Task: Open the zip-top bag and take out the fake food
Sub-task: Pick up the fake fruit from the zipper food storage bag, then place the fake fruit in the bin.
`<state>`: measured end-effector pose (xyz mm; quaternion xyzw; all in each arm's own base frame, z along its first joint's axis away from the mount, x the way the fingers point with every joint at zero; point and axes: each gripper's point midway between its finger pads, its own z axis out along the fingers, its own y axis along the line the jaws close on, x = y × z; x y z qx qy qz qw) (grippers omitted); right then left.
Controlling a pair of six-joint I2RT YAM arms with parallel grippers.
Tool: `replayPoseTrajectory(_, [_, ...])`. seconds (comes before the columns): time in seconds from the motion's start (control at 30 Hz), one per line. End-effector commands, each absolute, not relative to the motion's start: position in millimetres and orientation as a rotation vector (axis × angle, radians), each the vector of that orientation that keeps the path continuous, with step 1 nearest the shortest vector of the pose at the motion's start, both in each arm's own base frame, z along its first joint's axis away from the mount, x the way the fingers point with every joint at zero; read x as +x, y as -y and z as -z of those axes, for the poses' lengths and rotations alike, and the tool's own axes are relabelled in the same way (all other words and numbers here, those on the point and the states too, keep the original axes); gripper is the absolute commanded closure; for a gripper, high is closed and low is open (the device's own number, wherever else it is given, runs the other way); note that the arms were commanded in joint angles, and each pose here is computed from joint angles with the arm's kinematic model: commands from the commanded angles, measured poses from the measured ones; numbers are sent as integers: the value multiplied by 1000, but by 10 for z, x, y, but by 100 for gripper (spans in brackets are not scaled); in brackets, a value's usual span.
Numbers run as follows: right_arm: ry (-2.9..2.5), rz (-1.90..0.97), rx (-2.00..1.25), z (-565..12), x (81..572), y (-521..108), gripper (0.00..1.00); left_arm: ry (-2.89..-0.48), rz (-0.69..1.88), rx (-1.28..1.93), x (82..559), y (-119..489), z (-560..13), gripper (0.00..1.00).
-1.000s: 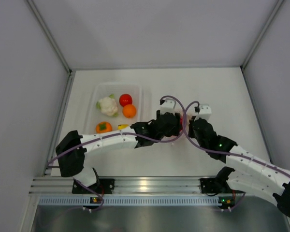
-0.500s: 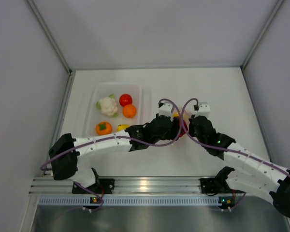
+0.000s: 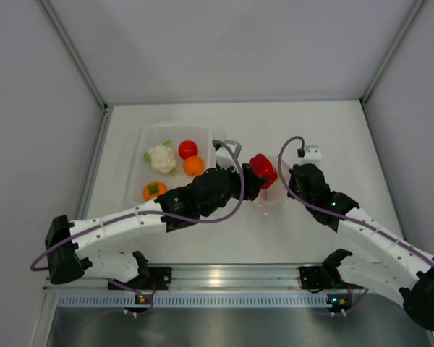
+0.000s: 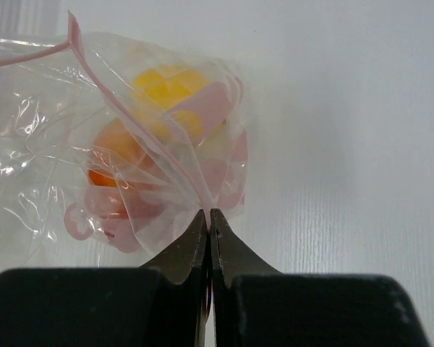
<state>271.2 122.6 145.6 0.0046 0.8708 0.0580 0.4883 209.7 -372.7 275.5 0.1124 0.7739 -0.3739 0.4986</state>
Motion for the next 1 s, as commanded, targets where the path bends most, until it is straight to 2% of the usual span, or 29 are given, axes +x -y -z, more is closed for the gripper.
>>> replayPoseTrajectory(0.0, [-2115, -168, 33, -1657, 2731, -1215, 100, -1788, 738, 102, 2393, 3311, -3176, 100])
replayPoseTrajectory(0.13, [-2088, -218, 18, -1820, 2671, -1230, 100, -1853, 494, -53, 2772, 2815, -3069, 100])
replayPoseTrajectory(0.23, [-2052, -282, -9, -1953, 2610, -1275, 100, -1959, 392, -160, 3238, 2401, -2677, 100])
replayPoseTrajectory(0.3, [-2034, -316, -34, -2033, 2578, -1309, 100, -1985, 226, -289, 3540, 1933, -2422, 100])
replayPoseTrajectory(0.43, [-2014, -391, -115, -2224, 2524, -1433, 100, -2041, 88, -451, 3968, 1349, -2050, 100])
replayPoseTrajectory(0.5, [-2012, -402, -149, -2263, 2507, -1460, 100, -2112, 75, -465, 4124, 1279, -1785, 100])
replayPoseTrajectory(0.63, [-2001, -449, -219, -2366, 2459, -1546, 100, -2145, 53, -541, 4396, 1021, -1610, 100])
replayPoseTrajectory(0.73, [-1999, -456, -247, -2377, 2446, -1572, 100, -2152, 39, -542, 4499, 946, -1588, 65])
replayPoseTrajectory(0.8, [-2002, -456, -256, -2380, 2456, -1583, 100, -2142, 52, -544, 4501, 956, -1639, 8])
replayPoseTrajectory(0.83, [-1996, -459, -264, -2404, 2464, -1595, 100, -2145, 73, -533, 4494, 985, -1661, 2])
replayPoseTrajectory(0.97, [-2008, -473, -284, -2406, 2501, -1665, 100, -2122, 156, -503, 4413, 1058, -1878, 2])
